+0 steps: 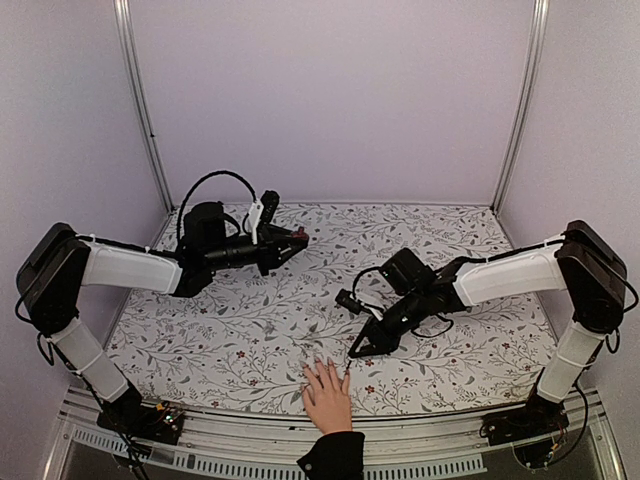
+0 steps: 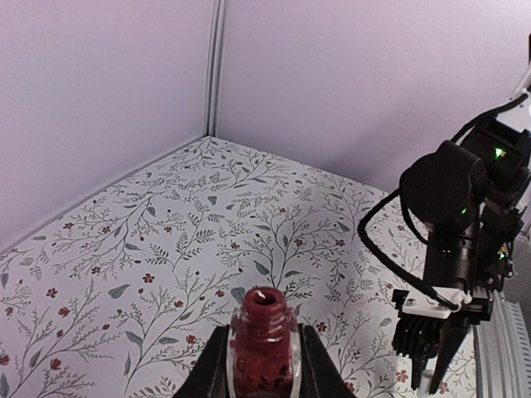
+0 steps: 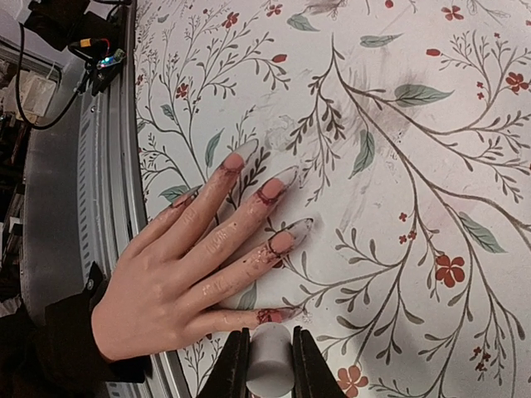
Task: Paint the nails
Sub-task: Paint the nail polish on the nail.
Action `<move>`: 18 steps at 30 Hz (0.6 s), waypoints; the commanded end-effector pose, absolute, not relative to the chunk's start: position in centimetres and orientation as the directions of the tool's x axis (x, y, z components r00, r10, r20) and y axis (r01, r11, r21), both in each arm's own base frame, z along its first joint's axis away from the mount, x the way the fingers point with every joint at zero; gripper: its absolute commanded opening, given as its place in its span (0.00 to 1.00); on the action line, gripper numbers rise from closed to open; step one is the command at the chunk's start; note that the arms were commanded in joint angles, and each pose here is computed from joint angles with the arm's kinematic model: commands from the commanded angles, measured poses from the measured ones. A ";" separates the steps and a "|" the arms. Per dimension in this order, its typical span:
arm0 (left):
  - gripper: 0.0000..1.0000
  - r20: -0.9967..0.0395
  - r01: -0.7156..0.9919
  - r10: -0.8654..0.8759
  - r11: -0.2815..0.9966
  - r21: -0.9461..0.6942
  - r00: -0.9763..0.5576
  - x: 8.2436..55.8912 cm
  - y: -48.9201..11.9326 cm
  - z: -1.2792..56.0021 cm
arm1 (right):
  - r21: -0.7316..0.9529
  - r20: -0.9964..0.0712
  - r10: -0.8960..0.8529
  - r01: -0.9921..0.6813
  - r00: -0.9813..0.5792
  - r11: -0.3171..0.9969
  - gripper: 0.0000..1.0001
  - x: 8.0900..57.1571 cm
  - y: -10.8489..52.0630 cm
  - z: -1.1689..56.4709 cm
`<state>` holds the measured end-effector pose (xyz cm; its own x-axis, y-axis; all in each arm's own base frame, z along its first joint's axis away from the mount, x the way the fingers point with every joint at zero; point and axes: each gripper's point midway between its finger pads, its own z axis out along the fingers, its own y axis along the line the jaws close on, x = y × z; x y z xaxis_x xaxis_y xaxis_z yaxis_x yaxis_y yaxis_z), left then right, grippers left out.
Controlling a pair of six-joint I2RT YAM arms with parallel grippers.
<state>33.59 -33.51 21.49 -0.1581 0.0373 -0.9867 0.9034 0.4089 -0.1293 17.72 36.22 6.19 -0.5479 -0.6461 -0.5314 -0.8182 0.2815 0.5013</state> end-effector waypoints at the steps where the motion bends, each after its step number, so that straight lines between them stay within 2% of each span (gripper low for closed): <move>1: 0.00 -0.990 0.901 0.025 0.419 -0.113 -0.136 34.0 -33.1 22.0 | 0.501 -0.517 -0.657 -0.816 -0.549 0.288 0.00 17.8 36.5 5.7; 18: 0.00 -0.990 0.900 0.025 0.421 -0.113 -0.136 34.0 -33.0 22.0 | 0.513 -0.509 -0.660 -0.811 -0.552 0.282 0.00 17.6 36.6 5.2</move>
